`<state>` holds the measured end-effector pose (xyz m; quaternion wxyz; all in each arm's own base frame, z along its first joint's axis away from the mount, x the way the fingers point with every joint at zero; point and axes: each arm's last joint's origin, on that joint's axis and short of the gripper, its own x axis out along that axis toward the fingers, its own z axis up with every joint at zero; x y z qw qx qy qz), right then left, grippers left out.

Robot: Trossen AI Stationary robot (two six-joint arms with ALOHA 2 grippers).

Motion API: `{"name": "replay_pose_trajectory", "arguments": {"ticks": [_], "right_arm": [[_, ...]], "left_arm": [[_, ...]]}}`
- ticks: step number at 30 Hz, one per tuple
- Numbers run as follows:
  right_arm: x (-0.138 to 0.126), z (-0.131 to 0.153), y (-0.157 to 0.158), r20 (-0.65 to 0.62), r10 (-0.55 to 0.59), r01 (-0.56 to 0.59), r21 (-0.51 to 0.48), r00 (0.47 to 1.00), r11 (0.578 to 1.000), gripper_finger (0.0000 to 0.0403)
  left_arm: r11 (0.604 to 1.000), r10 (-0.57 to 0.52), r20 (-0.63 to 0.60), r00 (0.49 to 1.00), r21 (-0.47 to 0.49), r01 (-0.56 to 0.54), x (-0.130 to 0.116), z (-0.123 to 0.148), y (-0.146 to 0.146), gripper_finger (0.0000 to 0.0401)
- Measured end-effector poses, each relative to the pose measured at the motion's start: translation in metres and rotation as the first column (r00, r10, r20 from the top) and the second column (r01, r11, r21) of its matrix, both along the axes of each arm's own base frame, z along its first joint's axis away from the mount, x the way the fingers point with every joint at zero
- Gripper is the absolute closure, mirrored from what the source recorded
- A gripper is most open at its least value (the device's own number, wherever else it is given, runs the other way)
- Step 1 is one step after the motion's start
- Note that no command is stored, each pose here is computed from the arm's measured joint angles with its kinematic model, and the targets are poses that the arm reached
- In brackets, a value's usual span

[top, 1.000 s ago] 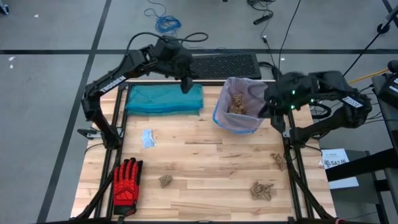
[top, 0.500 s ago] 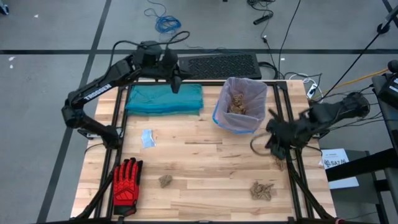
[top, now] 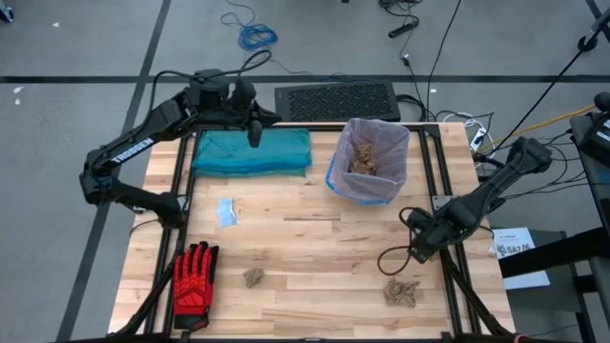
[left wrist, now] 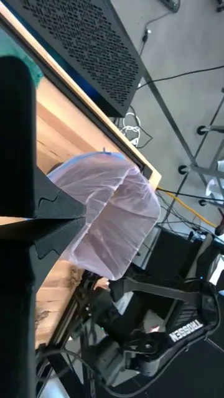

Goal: Place trash/remove bag and relplace
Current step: Put the brown napkin into the trash bin

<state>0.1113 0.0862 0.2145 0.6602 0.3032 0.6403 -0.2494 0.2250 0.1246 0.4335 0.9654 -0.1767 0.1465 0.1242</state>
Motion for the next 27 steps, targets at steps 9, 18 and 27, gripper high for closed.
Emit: {"name": "replay_pose_trajectory", "arguments": {"ticks": [9,18,27], "right_arm": [[0.016,-0.025,0.014,-0.162,-0.048,0.037,-0.07,0.986,0.997,0.0206],[0.032,-0.058,0.027,-0.279,-0.157,0.113,-0.167,0.947,0.979,0.0173],[0.037,-0.088,0.031,-0.364,-0.287,0.168,-0.325,0.886,0.931,0.0197]], "left_arm": [[1.0,0.005,-0.008,1.0,-0.022,-0.006,0.0,-0.001,0.0,0.0401],[1.0,0.005,-0.014,1.0,-0.023,-0.005,-0.001,-0.002,0.0,0.0401],[1.0,0.005,-0.014,1.0,-0.024,-0.005,-0.001,-0.002,0.0,0.0401]]}}
